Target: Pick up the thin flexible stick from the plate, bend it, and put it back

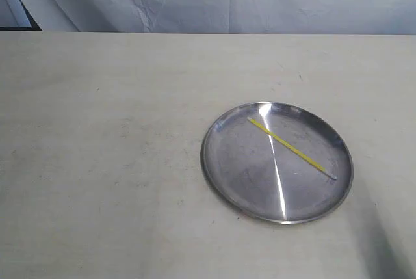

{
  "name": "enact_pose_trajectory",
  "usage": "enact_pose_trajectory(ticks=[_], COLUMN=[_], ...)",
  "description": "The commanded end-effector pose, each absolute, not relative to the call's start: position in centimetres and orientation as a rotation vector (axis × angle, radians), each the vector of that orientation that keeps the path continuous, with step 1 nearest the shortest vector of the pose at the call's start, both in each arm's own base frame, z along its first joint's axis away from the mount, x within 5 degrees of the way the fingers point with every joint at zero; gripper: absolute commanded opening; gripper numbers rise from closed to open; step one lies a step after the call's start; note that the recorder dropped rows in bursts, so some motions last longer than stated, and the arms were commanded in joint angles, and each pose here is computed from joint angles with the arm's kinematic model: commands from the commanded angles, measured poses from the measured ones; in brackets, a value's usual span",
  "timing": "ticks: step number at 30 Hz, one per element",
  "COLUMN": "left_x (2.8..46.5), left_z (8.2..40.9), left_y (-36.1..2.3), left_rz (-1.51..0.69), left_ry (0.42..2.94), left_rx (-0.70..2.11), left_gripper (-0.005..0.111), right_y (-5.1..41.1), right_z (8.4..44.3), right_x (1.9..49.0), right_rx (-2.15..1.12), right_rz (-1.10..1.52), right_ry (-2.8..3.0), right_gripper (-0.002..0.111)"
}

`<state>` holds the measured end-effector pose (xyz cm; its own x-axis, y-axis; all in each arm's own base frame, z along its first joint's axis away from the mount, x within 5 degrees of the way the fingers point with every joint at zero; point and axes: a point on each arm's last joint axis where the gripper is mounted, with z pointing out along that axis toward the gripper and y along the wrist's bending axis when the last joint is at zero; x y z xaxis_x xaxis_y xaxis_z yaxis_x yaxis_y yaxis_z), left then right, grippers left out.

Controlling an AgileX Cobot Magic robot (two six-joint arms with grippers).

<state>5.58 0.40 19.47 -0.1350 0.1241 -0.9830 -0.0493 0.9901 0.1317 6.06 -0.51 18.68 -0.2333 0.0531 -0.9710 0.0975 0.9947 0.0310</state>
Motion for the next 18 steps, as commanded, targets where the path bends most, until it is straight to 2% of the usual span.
enact_pose_trajectory(ticks=[1, 3, 4, 7, 11, 14, 18], left_x=[5.6, 5.6, 5.6, 5.6, 5.6, 5.6, 5.6], left_z=[19.4, 19.4, 19.4, 19.4, 19.4, 19.4, 19.4], left_y=[0.4, 0.5, 0.5, 0.5, 0.5, 0.5, 0.5], left_rz=[0.151, 0.172, 0.186, 0.186, 0.186, 0.186, 0.186], left_ry=[1.693, 1.693, 1.693, 1.693, 1.693, 1.693, 1.693], left_rx=[0.054, 0.069, 0.08, 0.08, 0.08, 0.08, 0.08], left_gripper=[0.0, 0.0, 0.0, 0.0, 0.0, 0.0, 0.0], right_y=[-0.9, -2.0, -2.2, -1.6, -0.6, -1.1, -1.1], right_z=[22.1, 23.8, 24.1, 24.5, 29.4, 32.3, 35.3], right_x=[6.1, 5.5, 5.3, 5.7, 7.5, 10.8, 16.4], right_rx=[0.37, 0.74, 0.829, 0.823, 0.62, 0.486, 0.241], right_rz=[0.207, 0.632, 0.766, 0.774, 0.467, 0.204, 0.106], right_ry=[1.373, 1.007, 0.918, 1.024, 1.504, 1.898, 2.243], right_gripper=[-0.001, -0.001, -0.001, -0.001, -0.001, -0.001, -0.001])
